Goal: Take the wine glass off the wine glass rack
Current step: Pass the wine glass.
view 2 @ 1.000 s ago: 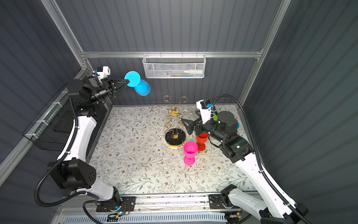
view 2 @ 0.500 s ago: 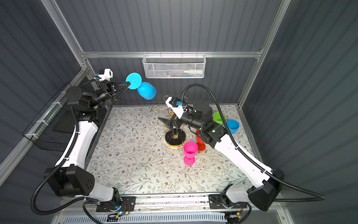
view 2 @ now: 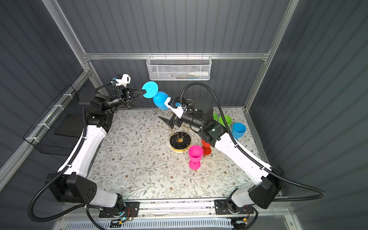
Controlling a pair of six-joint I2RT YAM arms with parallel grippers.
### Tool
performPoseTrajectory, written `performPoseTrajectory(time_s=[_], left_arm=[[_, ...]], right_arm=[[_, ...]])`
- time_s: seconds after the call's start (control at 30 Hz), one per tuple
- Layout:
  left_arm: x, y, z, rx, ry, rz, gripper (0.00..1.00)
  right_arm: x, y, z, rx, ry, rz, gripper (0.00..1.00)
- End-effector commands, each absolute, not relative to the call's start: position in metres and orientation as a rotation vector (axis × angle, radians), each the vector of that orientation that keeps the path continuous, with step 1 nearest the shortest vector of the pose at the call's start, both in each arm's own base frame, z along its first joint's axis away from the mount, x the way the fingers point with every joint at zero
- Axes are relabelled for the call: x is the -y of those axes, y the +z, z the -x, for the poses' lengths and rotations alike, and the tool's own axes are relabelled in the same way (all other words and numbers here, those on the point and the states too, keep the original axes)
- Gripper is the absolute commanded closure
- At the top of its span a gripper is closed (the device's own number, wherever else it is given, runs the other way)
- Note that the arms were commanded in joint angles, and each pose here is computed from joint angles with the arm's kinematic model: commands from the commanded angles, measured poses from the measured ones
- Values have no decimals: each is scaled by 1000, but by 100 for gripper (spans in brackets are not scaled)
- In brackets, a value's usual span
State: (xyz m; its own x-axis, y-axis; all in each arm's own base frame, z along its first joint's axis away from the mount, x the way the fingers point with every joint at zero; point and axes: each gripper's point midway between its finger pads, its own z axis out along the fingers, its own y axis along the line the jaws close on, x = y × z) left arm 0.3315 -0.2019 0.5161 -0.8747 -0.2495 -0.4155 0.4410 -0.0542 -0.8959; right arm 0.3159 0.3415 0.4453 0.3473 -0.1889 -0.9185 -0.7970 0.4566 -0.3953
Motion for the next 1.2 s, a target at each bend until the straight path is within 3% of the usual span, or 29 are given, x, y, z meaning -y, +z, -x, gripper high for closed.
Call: performPoseTrajectory(time_s=[0.0, 0.7, 1.17], left_arm=[[205, 528, -305, -1741, -1955, -325, 100], [240, 533, -285, -1751, -2032, -493, 100], [241, 541, -289, -1725, -2042, -503, 100]], right_arm=[[-336, 459, -327, -1152, 454, 1006, 1], [-342, 447, -361, -1214, 432, 968, 2], [-333, 444, -350, -1231, 454, 963, 23]])
